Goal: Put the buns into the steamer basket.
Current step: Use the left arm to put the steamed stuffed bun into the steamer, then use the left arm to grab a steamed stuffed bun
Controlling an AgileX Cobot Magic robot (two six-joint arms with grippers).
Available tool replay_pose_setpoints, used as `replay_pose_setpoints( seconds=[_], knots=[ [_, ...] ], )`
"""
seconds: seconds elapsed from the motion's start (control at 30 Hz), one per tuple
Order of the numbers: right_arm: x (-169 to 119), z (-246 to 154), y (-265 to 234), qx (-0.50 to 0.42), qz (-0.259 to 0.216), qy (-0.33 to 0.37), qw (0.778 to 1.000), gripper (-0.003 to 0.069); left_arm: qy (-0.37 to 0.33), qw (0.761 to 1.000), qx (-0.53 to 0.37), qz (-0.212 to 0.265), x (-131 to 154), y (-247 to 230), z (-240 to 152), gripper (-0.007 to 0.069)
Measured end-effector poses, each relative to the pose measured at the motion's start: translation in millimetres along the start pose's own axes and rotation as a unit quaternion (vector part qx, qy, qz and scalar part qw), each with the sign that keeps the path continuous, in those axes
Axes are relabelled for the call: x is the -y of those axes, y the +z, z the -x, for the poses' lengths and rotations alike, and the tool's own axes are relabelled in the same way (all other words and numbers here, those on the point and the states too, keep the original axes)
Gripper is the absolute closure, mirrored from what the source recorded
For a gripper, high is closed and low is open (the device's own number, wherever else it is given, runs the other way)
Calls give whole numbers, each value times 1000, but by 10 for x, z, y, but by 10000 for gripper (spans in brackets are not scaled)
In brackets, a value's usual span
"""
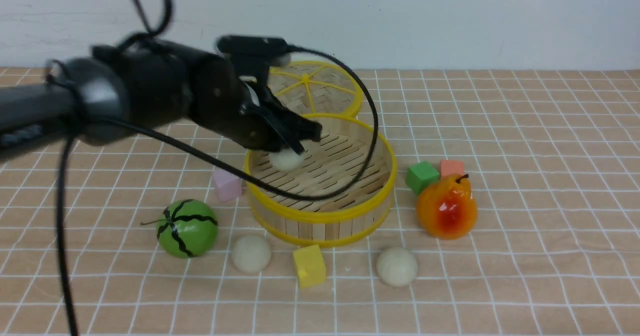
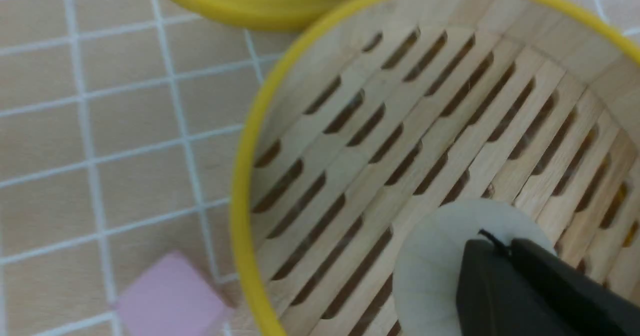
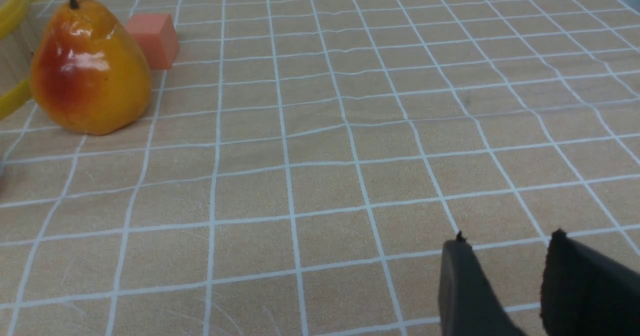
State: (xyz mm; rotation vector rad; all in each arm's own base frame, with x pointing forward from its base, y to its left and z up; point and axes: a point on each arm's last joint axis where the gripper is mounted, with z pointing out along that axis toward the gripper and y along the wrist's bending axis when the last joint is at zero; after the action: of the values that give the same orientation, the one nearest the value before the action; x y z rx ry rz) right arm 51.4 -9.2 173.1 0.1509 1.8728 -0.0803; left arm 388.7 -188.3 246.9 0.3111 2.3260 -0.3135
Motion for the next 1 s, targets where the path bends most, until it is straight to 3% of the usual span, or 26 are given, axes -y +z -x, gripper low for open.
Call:
replay_pose_setpoints(
  seconds=[0.2,0.5,0.57,0.7,0.73,0.93,1.0],
  knots=[
    [0,0,0,0,0,0,1000,418,-33,998,-49,10,-32,332,-227,559],
    [0,0,0,0,0,0,1000,418,-46,998,-42,9,-11,109,-119,229],
    [0,0,0,0,0,0,1000,418,-47,998,-36,8,-2,4,-71,189],
    [0,0,0,0,0,0,1000,418,-47,999,-11,2,43,-820,195,117],
    [0,0,0,0,0,0,1000,418,-47,999,-10,2,44,-862,207,116],
    [0,0,0,0,0,0,1000,418,-56,998,24,-16,58,-2117,222,140],
    [0,0,0,0,0,0,1000,418,-60,998,15,-20,47,-2254,111,165]
  ],
)
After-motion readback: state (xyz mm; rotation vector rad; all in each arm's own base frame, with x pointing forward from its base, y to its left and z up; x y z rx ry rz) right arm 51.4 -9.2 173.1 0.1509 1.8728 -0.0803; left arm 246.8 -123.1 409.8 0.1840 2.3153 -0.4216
